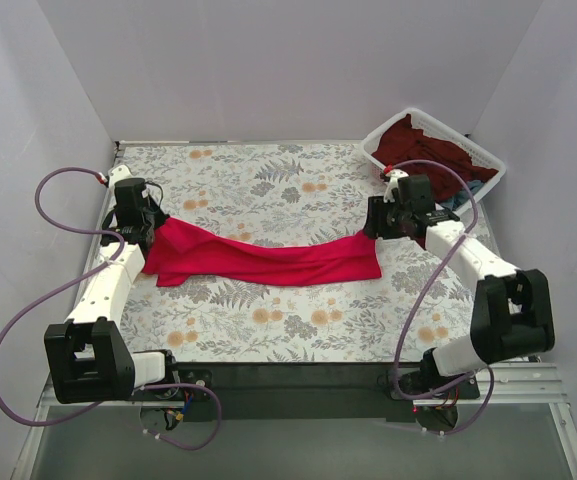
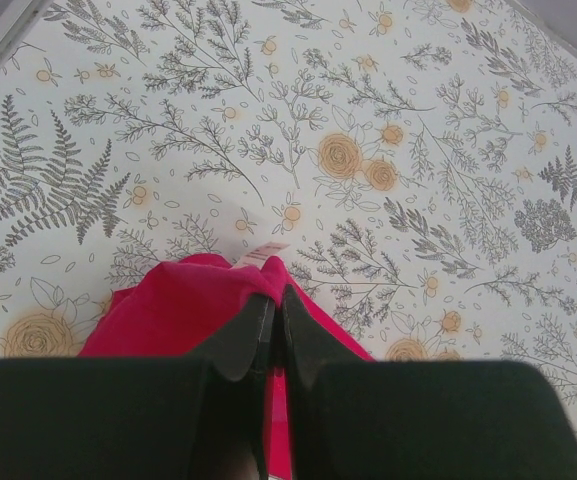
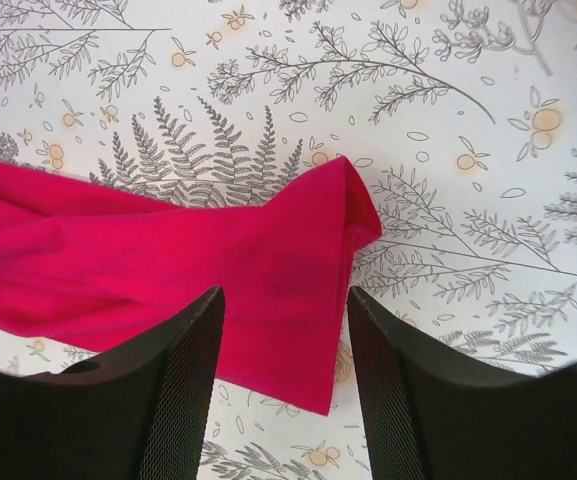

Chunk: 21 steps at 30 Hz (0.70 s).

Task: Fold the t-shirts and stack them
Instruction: Flatten the tshirt out

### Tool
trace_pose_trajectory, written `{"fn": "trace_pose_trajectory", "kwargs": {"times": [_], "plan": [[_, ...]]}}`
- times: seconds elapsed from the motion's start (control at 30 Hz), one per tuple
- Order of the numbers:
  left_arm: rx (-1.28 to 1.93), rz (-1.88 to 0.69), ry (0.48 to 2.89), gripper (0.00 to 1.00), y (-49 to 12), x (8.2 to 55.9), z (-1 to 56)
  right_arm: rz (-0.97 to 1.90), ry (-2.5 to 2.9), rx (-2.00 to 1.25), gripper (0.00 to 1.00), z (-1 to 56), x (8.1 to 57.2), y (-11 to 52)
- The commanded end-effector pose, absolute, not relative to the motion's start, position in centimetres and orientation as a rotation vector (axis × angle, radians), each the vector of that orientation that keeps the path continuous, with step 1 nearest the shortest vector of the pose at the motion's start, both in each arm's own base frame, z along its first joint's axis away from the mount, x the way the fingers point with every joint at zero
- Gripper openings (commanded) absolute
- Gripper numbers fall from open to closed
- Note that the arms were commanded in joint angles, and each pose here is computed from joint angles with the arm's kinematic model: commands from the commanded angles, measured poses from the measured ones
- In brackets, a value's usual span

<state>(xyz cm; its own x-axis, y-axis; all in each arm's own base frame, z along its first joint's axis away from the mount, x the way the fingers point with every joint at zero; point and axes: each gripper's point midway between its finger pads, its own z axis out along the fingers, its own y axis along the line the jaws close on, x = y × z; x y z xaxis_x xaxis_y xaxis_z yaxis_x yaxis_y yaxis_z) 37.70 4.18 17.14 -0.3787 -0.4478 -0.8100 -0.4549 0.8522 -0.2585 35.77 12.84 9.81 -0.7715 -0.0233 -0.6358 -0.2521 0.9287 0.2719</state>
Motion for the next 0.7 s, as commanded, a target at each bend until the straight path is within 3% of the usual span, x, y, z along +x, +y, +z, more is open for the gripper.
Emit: {"fn": "trace_pose_trajectory", "kwargs": {"times": [0.0, 0.27, 0.47, 0.67], "plan": [[-0.664, 0.002, 1.981, 0.00, 4.5, 37.6, 18.3, 0.261, 2.407, -0.318, 0.60, 9.9, 33.6, 12.4], [-0.673, 0.018, 1.974, 0.00, 4.9, 37.4, 18.3, -0.221, 2.427, -0.551, 0.60, 6.6, 30.7, 12.4], [-0.671, 0.016, 1.970, 0.00, 4.9, 37.4, 18.4, -0.043, 2.432, -0.459, 0.58, 6.5, 30.4, 14.7], [-0.669, 0.008, 1.961, 0.00, 4.9, 37.4, 18.8, -0.162, 2.392, -0.510, 0.59, 6.4, 31.6, 13.7]]}}
